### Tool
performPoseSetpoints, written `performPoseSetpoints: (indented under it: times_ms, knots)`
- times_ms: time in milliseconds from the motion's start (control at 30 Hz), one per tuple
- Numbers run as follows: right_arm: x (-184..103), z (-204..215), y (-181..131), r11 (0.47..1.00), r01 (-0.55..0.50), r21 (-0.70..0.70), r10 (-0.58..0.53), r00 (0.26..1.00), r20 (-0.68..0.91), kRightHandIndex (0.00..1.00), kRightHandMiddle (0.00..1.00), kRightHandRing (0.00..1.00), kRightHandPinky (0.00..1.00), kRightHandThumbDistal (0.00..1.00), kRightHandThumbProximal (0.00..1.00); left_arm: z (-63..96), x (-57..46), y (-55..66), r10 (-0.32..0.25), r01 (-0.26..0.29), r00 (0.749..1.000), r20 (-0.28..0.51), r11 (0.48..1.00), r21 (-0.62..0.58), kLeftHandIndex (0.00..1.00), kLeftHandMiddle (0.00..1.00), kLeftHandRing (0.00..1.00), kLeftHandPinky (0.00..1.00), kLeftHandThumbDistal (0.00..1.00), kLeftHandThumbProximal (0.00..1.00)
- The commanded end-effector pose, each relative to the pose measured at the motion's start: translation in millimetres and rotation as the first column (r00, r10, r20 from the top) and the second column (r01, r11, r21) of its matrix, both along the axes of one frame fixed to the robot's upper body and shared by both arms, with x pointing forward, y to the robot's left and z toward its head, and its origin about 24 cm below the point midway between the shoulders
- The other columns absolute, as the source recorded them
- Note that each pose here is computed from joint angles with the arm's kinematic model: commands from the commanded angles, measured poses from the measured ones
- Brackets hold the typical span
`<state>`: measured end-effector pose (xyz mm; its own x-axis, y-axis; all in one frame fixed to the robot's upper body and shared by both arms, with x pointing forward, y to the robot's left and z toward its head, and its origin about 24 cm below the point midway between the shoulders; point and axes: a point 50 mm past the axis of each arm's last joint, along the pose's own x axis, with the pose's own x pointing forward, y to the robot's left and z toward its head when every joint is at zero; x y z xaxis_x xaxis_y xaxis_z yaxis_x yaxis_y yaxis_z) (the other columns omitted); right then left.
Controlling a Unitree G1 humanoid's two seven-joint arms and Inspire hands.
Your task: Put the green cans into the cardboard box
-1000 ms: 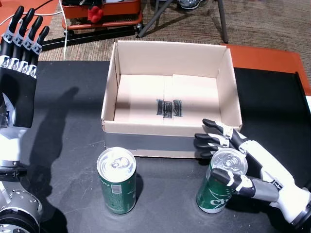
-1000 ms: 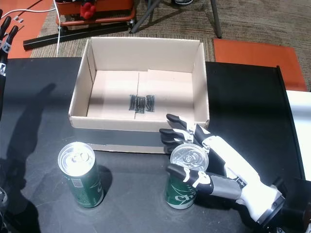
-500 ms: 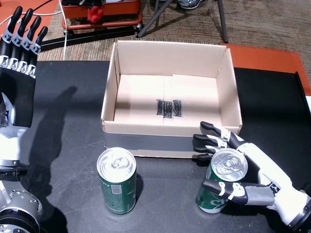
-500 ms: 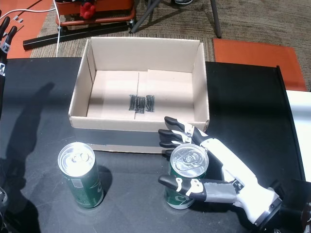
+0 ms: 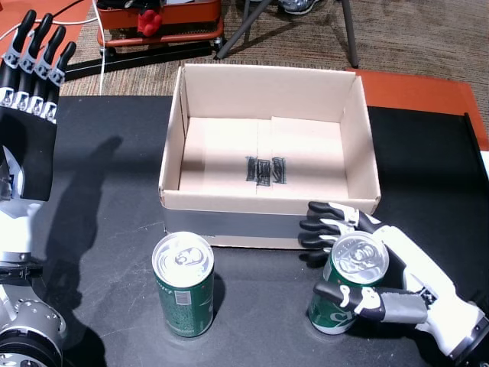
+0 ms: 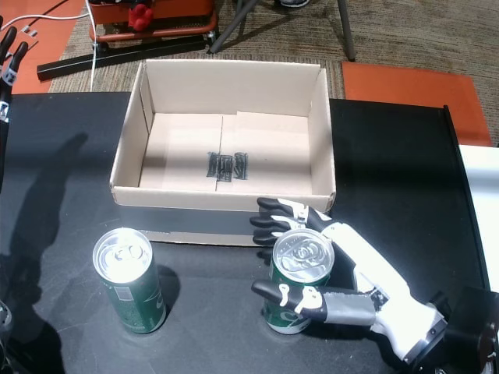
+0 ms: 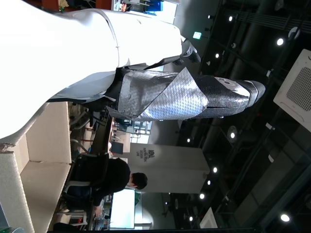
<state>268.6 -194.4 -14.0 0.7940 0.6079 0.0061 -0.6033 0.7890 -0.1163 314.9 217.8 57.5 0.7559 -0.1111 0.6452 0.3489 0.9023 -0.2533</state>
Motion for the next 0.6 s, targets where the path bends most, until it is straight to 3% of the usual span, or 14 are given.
performPoseSetpoints:
  times_ms: [0, 400, 567]
  knots:
    - [-1.0, -4.1, 2.6, 1.000, -0.004, -0.003, 0.004, 1.000, -0.026, 0.70, 0.73, 0.79, 0.81, 1.00, 0.36, -3.5, -2.5, 3.7, -0.007, 0.007, 1.000, -0.015, 1.000, 0.006, 1.00, 1.00, 1.00, 1.00, 0.75, 1.00]
    - [-1.6, -12.1, 8.3, 0.998, 0.002, -0.069, -0.006, 0.998, -0.059, 0.66, 0.66, 0.70, 0.73, 1.00, 0.41, -2.6, -2.4, 4.5, 0.014, -0.014, 1.000, -0.017, 1.000, 0.014, 1.00, 1.00, 1.00, 1.00, 0.78, 1.00]
    - [-1.7, -15.2, 11.8, 0.998, -0.015, -0.058, 0.010, 0.996, -0.089, 0.66, 0.67, 0.71, 0.73, 1.00, 0.37, -2.4, -2.3, 5.1, 0.019, -0.019, 1.000, -0.020, 1.000, 0.015, 1.00, 1.00, 1.00, 1.00, 0.77, 1.00]
